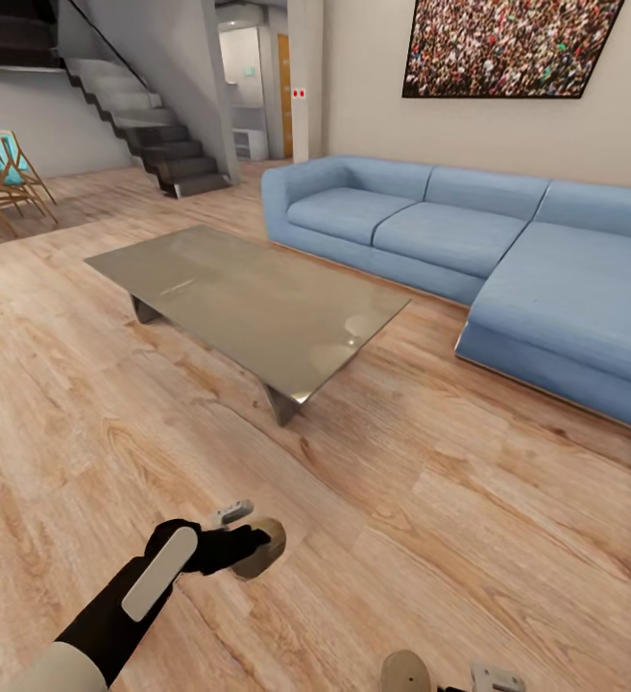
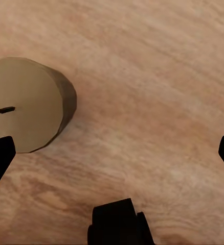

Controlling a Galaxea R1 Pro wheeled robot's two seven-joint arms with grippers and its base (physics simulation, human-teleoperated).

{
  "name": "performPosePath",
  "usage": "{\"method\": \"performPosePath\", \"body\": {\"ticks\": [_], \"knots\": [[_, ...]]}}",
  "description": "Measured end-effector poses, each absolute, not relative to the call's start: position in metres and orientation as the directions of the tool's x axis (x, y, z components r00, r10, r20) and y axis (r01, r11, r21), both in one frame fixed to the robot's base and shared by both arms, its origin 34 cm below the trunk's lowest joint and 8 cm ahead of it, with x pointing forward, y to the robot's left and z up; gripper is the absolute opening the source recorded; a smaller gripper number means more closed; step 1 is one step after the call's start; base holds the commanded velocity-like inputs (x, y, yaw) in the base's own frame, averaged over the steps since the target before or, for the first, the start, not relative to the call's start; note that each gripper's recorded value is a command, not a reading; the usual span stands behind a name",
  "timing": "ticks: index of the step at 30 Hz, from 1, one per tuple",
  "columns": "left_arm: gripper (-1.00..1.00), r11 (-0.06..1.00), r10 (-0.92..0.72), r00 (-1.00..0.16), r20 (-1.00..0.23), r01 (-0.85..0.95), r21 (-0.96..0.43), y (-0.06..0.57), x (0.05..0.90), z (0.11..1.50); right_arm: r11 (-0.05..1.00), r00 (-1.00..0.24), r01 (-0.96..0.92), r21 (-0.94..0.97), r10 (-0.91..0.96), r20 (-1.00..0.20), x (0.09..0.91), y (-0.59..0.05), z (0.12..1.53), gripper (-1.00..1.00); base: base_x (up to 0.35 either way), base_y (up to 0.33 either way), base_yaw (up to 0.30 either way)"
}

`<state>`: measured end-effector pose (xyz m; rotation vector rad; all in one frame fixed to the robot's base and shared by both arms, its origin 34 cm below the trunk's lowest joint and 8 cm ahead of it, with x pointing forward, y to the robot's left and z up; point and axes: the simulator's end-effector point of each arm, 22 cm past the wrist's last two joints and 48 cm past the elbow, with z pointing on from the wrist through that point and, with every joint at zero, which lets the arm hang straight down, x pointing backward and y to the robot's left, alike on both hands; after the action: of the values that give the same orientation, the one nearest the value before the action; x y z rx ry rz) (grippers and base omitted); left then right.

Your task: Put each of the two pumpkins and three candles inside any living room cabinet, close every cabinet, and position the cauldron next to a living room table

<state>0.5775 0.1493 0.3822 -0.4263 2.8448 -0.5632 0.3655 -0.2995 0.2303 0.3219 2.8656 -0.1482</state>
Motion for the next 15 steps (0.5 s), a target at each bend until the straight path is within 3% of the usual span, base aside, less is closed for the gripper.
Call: {"method": "performPosePath", "body": {"ticks": [9, 15], "knots": [[-1.0, 0.821, -0.318, -0.939, -0.132, -0.204, -0.533, 0.136, 0.585, 0.41, 0.975, -0.933, 0.216, -0.055, 0.189, -0.307, 0.372, -0.294, 0.213, 1.0, 0.0, 0.0, 0.0], [-1.0, 0.807, -0.32, -0.94, -0.115, -0.207, -0.552, 0.133, 0.58, 0.4, 0.995, -0.948, 0.097, -0.01, 0.089, -0.306, 0.366, -0.243, 0.199, 1.0, 0.0, 0.0, 0.0]]}}
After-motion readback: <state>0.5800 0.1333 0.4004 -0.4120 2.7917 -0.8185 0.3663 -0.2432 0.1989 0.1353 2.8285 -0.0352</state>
